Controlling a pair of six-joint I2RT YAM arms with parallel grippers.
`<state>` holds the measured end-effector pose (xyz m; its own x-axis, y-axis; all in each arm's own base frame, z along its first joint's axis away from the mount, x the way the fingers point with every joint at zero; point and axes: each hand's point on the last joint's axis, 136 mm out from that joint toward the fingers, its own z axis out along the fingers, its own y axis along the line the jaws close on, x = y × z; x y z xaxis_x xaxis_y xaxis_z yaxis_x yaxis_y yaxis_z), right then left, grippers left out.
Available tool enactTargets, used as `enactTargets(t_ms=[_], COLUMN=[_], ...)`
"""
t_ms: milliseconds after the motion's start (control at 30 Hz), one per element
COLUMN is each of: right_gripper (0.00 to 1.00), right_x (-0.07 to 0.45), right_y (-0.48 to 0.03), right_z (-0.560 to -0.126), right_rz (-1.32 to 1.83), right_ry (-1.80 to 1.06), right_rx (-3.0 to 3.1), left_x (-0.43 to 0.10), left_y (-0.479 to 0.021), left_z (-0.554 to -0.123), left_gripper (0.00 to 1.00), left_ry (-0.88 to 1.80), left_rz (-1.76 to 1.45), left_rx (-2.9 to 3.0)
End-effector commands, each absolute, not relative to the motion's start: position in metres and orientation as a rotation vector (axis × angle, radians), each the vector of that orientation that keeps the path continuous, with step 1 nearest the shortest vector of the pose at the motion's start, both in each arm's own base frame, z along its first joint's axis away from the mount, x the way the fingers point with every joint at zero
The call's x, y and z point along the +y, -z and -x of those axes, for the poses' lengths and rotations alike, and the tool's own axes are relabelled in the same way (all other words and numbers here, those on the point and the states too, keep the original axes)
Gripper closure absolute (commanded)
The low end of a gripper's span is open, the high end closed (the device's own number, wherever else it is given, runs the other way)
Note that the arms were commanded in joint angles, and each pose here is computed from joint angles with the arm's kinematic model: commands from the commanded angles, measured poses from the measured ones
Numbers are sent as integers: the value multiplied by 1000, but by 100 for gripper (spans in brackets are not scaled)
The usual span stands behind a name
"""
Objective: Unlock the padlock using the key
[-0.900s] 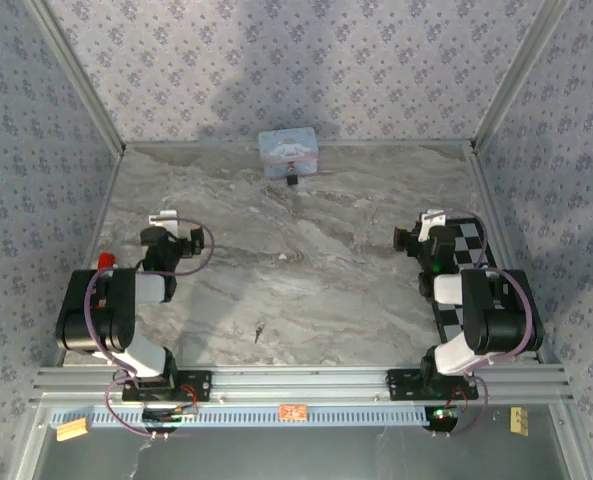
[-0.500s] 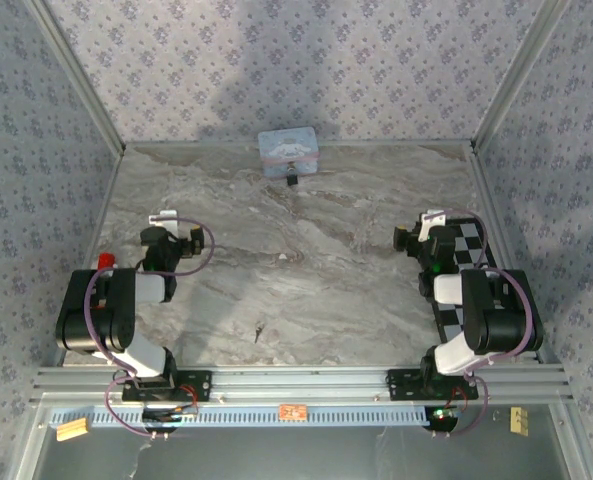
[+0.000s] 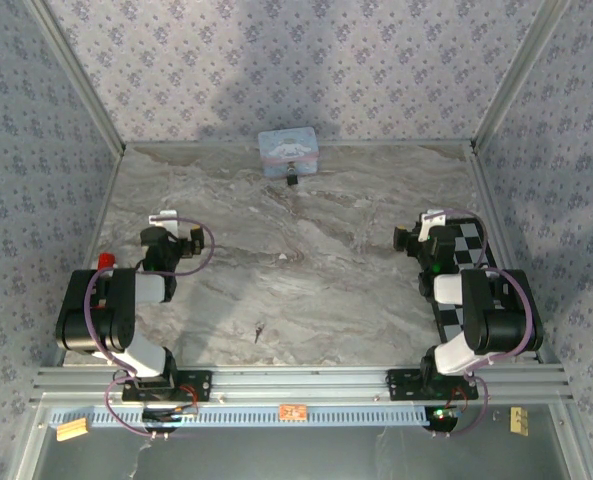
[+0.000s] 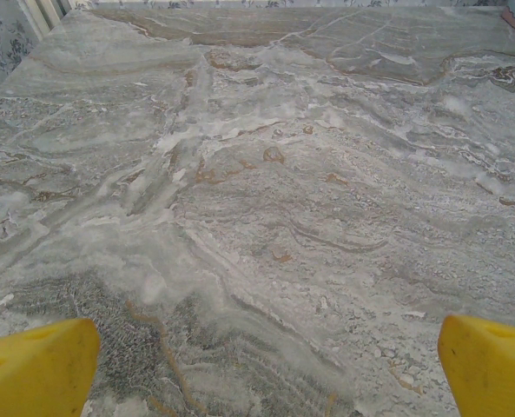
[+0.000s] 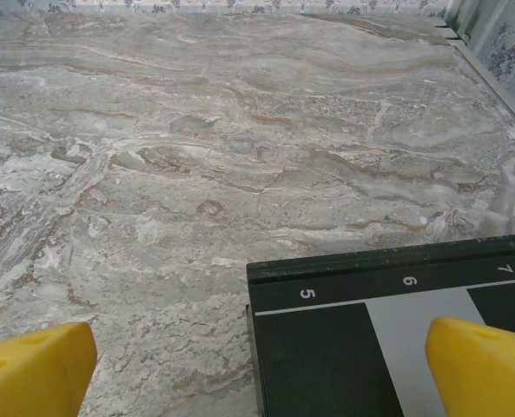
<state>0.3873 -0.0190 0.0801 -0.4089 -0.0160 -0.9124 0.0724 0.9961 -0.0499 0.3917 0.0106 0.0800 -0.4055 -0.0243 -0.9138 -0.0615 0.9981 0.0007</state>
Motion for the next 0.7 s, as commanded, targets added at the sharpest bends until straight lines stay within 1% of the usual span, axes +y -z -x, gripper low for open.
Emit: enactTargets(t_ms=[0,300,400,567,667], right_gripper=[1,1,1,1,1], right_x=[-20,-20,-8,-13,0], right_y=[-84,-83,-89,-134,-177], right_z=[-391,-391,-391,-378,-369], right_rz=[-39,-38,39,-9,-14], right_ry=[94,94,67,146,27], right_rx=[1982,1983,1977,1915,1842], left_x=[10,14,14,1,-3], left_y=[-89,-88,-102,-153,-186], left_z=[-398,-398,-398,-382,-368], left_gripper=[0,0,0,0,0], left_ry=[-47,-34,-40,-60,-15], left_rz=[52,73,72,43,156], left_rx=[1962,1967,1970,1948,1904])
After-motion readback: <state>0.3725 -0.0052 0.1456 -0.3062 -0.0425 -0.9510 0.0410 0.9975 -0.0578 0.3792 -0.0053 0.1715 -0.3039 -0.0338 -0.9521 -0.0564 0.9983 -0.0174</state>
